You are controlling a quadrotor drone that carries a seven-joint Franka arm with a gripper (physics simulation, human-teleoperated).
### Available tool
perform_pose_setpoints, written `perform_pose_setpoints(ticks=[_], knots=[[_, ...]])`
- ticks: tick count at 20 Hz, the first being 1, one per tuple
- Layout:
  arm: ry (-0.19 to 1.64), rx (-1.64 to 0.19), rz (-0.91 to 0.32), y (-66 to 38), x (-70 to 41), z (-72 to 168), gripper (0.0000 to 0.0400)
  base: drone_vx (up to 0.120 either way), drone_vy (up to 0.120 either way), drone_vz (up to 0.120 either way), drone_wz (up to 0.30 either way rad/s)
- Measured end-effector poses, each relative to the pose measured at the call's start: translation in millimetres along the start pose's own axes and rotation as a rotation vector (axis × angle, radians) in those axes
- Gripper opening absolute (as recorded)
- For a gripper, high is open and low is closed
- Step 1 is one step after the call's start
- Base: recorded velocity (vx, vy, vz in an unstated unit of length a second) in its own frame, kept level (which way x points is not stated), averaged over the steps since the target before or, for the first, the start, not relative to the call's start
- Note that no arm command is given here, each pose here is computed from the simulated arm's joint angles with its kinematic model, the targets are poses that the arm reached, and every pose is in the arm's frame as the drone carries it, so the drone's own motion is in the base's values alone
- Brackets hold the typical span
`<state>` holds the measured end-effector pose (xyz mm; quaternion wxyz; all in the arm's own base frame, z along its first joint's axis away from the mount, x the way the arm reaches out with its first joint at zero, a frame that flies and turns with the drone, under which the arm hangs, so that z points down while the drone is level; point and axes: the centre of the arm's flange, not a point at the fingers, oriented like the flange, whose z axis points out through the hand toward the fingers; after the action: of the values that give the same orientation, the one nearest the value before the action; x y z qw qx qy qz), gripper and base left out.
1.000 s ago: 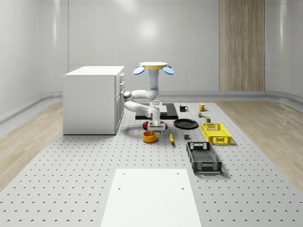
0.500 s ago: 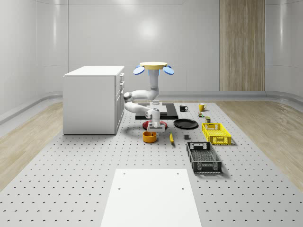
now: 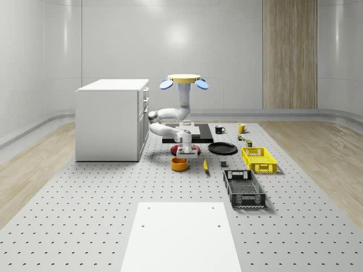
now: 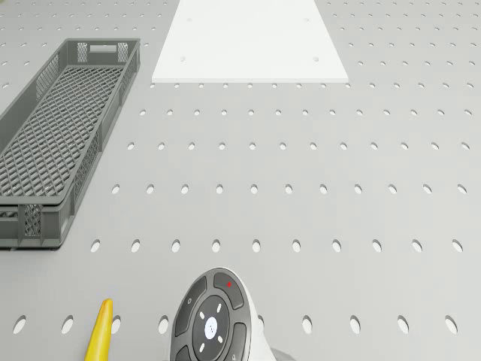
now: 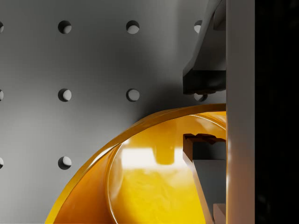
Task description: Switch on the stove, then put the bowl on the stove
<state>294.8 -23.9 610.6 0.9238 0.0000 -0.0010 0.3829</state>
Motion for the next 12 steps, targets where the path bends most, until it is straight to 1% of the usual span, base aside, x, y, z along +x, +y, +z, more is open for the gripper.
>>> perform_pose_setpoints(ticks=[3,7,11,12], knots=[[0.000,0.000,0.000,0.0,0.0,-1.7,0.0108,0.000,0.000,0.000,0.000],[0.000,0.000,0.000,0.0,0.0,-13.5,0.0103,0.000,0.000,0.000,0.000],[0.000,0.000,0.000,0.1,0.0,-27.3,0.0101,0.000,0.000,0.120,0.000],[0.000,0.000,0.000,0.1,0.0,-29.6,0.0101,-0.040,0.040,0.120,0.000]])
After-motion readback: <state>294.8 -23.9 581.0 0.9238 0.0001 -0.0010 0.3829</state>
